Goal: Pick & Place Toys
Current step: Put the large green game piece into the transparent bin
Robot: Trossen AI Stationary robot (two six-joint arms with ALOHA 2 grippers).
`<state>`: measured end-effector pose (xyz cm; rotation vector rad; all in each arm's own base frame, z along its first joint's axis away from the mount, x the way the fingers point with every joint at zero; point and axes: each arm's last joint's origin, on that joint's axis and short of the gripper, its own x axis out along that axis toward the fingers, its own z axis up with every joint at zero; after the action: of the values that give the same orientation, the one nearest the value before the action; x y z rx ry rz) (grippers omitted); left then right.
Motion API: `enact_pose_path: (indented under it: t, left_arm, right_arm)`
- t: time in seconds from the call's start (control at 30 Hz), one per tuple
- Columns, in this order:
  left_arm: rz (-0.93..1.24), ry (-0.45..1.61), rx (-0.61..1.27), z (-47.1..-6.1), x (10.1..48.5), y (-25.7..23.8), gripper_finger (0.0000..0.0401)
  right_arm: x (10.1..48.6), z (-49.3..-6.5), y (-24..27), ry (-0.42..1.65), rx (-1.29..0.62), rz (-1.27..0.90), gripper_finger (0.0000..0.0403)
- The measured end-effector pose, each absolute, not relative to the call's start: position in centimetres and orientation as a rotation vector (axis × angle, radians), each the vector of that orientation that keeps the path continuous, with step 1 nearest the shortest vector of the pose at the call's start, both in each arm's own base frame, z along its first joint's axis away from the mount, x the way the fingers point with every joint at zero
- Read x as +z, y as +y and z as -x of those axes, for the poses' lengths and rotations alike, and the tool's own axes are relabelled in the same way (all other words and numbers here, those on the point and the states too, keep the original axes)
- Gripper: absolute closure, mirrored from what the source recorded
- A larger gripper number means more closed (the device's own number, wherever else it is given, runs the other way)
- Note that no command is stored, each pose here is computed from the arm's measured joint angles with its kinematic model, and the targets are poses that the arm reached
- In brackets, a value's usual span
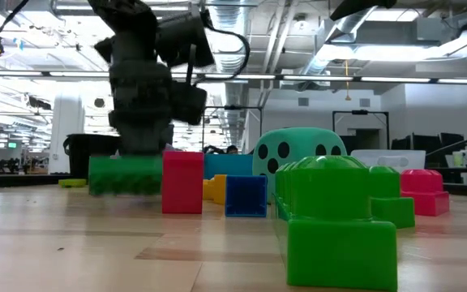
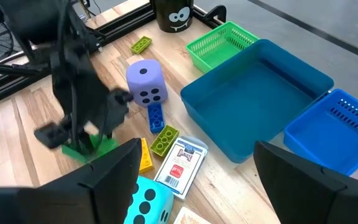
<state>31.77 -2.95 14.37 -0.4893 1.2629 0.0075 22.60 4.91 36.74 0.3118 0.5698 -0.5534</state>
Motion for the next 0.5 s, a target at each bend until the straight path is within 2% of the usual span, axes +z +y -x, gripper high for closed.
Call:
enact_pose_path:
  t: [0.5]
  left_arm:
    - [0.572, 0.911, 0.083, -29.1, 23.8, -0.1, 0.023]
  right_arm:
    - [36.7, -22.6, 4.9, 0.573, -0.554, -0.31, 0.0097]
